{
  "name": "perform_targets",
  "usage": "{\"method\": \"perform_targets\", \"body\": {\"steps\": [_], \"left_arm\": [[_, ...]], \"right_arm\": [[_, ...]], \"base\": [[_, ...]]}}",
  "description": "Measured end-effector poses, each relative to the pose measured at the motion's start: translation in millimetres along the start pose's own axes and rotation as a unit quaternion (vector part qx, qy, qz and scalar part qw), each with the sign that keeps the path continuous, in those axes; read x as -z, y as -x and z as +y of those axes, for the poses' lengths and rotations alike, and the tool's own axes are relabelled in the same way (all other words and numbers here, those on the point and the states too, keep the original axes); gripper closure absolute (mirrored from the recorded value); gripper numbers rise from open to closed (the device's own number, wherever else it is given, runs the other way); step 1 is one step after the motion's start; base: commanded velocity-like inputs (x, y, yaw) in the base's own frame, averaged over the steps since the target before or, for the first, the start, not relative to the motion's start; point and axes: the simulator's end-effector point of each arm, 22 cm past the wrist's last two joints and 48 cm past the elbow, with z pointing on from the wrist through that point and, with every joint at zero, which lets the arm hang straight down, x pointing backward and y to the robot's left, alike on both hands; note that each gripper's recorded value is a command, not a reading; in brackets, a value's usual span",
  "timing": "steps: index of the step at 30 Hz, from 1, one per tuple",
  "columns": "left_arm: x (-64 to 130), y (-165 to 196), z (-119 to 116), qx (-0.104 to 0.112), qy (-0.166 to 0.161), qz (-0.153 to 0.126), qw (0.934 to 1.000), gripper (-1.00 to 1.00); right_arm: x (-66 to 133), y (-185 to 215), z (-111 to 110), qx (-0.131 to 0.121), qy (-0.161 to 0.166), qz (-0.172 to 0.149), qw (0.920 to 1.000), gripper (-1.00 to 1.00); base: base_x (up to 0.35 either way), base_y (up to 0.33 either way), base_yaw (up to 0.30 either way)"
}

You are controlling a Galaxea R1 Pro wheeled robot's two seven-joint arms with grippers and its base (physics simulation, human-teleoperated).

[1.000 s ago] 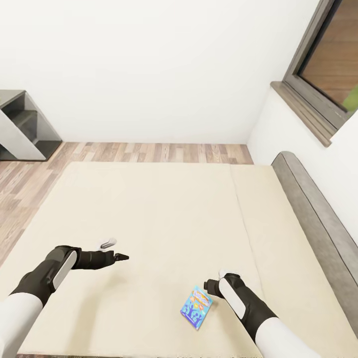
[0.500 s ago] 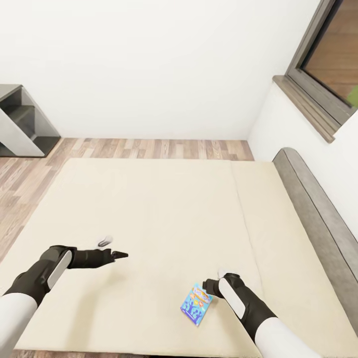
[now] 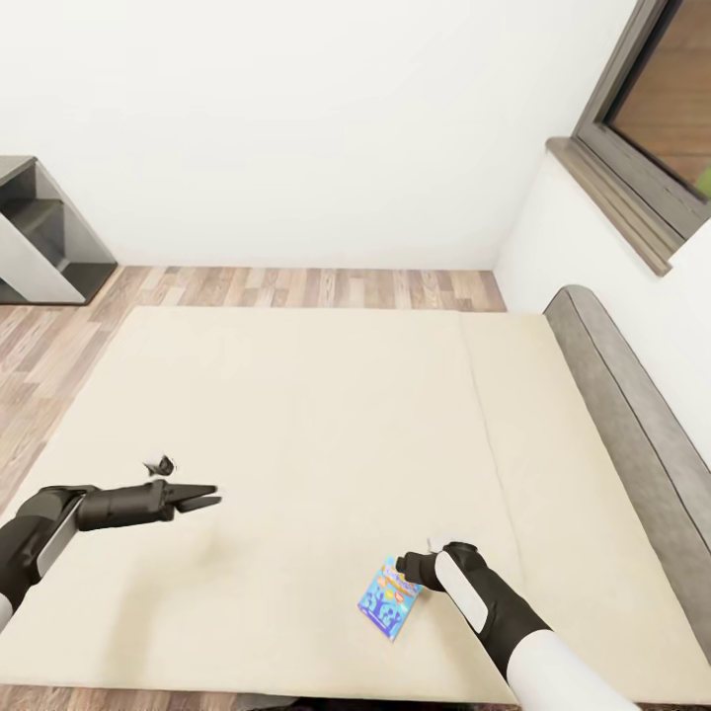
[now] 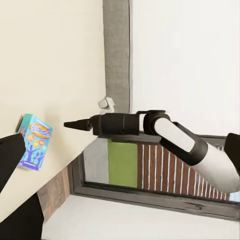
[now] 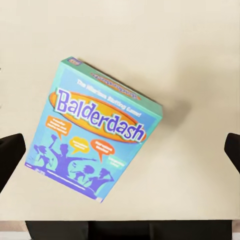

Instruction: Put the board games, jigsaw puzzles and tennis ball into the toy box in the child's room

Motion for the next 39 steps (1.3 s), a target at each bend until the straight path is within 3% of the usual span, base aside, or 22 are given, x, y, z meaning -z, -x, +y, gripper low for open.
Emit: {"method": "perform_targets", "body": {"steps": [4,15,28,39], "left_arm": [[5.2,-0.1,-3.5,0.002,-0.012,0.000,0.9999,-1.00],[6.5,-2.6,5.3,0.010,-0.009,0.001,0.9999,-1.00],[4.5,-6.6,15.3,0.021,-0.007,0.004,0.9998,-1.00],[1.6,-10.7,23.4,0.029,-0.006,0.007,0.9995,-1.00]], "right_arm": [[-2.4,-2.5,1.9,-0.002,0.003,0.004,1.0000,-1.00],[-8.0,-6.7,5.4,-0.008,0.008,0.011,0.9999,-1.00],[-14.6,-5.1,-3.6,-0.057,0.011,0.018,0.9981,-1.00],[-21.1,-11.3,-6.4,-0.063,0.010,0.026,0.9976,-1.00]], "base": [[0.000,0.000,0.000],[0.000,0.000,0.000],[0.000,0.000,0.000],[0.000,0.000,0.000]]}}
